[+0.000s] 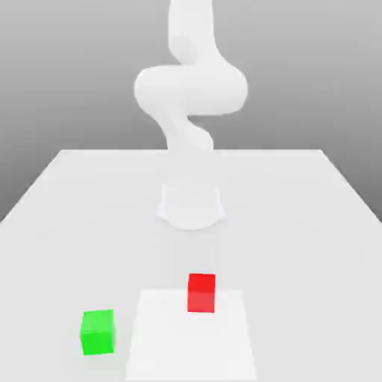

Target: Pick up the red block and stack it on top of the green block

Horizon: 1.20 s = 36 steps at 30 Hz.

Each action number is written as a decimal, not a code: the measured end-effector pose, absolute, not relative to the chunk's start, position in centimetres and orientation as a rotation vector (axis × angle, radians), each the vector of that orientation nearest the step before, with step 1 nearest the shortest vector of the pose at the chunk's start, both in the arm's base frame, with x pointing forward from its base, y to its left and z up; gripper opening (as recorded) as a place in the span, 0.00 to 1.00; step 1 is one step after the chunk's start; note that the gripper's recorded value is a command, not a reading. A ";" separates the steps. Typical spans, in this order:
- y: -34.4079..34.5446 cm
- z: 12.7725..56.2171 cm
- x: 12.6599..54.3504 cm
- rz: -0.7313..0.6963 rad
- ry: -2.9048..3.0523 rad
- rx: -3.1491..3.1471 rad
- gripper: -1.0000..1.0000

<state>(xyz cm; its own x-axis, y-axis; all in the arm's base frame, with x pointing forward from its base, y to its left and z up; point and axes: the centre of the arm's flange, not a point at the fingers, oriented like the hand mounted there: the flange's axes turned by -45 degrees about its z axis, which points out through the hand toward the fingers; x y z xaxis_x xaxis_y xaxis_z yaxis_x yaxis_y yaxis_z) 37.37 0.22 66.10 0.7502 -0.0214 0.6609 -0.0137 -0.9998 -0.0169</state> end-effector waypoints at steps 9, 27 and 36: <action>1.3 43.7 41.9 -0.600 0.068 -3.063 0.50; 2.0 14.4 33.8 0.000 0.114 -3.139 0.00; 2.0 17.4 33.9 -0.001 0.113 -3.140 0.00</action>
